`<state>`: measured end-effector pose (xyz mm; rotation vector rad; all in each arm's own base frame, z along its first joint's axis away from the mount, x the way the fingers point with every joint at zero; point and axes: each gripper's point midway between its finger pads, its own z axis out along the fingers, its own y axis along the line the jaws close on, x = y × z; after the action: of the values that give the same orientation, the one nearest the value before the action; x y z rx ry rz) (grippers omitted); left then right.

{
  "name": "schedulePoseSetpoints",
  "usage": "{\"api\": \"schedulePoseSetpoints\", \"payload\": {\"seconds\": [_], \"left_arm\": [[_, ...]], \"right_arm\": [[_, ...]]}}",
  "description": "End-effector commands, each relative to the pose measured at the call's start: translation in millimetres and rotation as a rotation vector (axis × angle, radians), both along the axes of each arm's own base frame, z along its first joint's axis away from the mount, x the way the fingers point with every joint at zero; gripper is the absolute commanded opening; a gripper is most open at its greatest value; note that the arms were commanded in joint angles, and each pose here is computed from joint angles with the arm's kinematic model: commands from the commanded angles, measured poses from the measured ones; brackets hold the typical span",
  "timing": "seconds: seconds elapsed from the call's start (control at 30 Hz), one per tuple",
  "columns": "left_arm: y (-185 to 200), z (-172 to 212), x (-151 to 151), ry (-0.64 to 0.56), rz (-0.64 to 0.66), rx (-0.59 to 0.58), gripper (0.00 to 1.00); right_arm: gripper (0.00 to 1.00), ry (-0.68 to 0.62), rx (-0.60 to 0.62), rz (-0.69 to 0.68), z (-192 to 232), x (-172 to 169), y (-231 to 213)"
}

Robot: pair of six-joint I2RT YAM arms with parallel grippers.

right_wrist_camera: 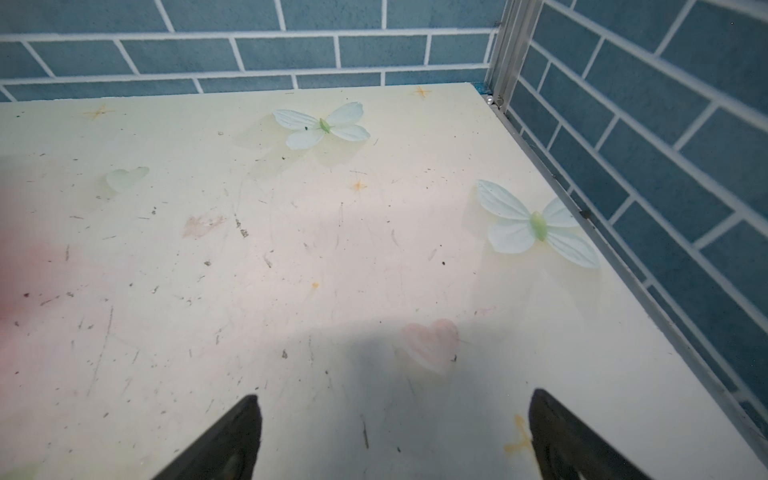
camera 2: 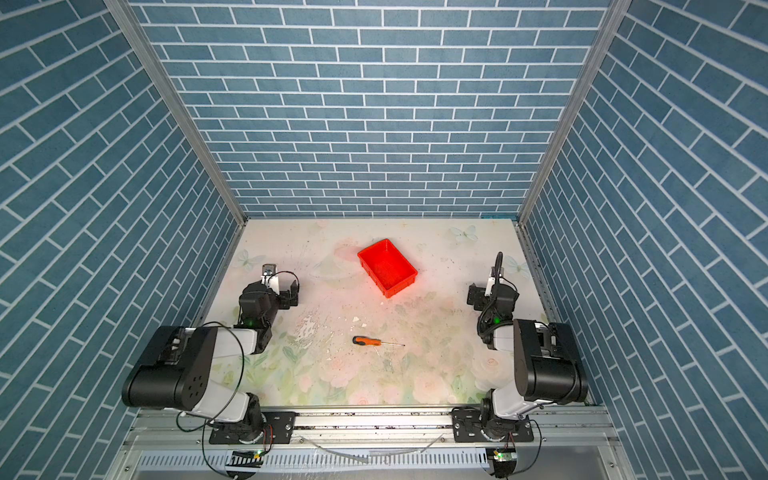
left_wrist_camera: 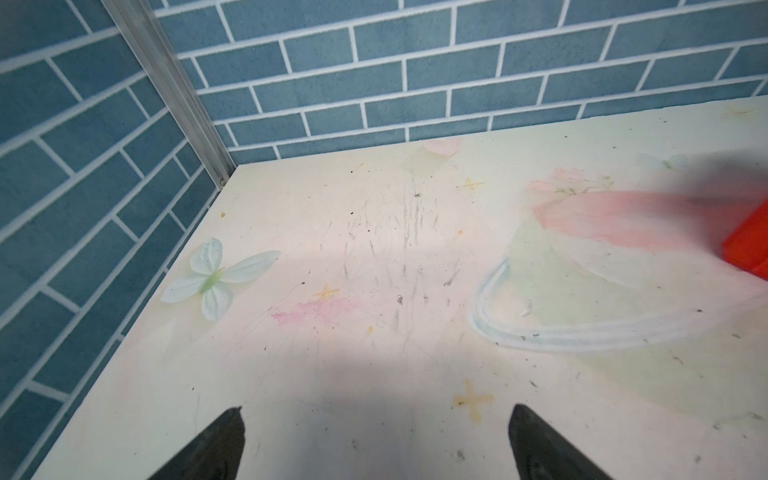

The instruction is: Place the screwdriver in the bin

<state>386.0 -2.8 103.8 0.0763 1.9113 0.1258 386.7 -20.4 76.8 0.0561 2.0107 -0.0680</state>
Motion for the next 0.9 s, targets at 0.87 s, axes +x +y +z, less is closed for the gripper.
{"api": "schedulePoseSetpoints", "payload": {"seconds": [0.87], "left_arm": [[-134.6, 108.3, -170.0, 0.094, -0.74, 0.077, 1.0]], "right_arm": [[0.99, 0.233, -0.151, 1.072, 71.6, -134.1, 273.9]]}}
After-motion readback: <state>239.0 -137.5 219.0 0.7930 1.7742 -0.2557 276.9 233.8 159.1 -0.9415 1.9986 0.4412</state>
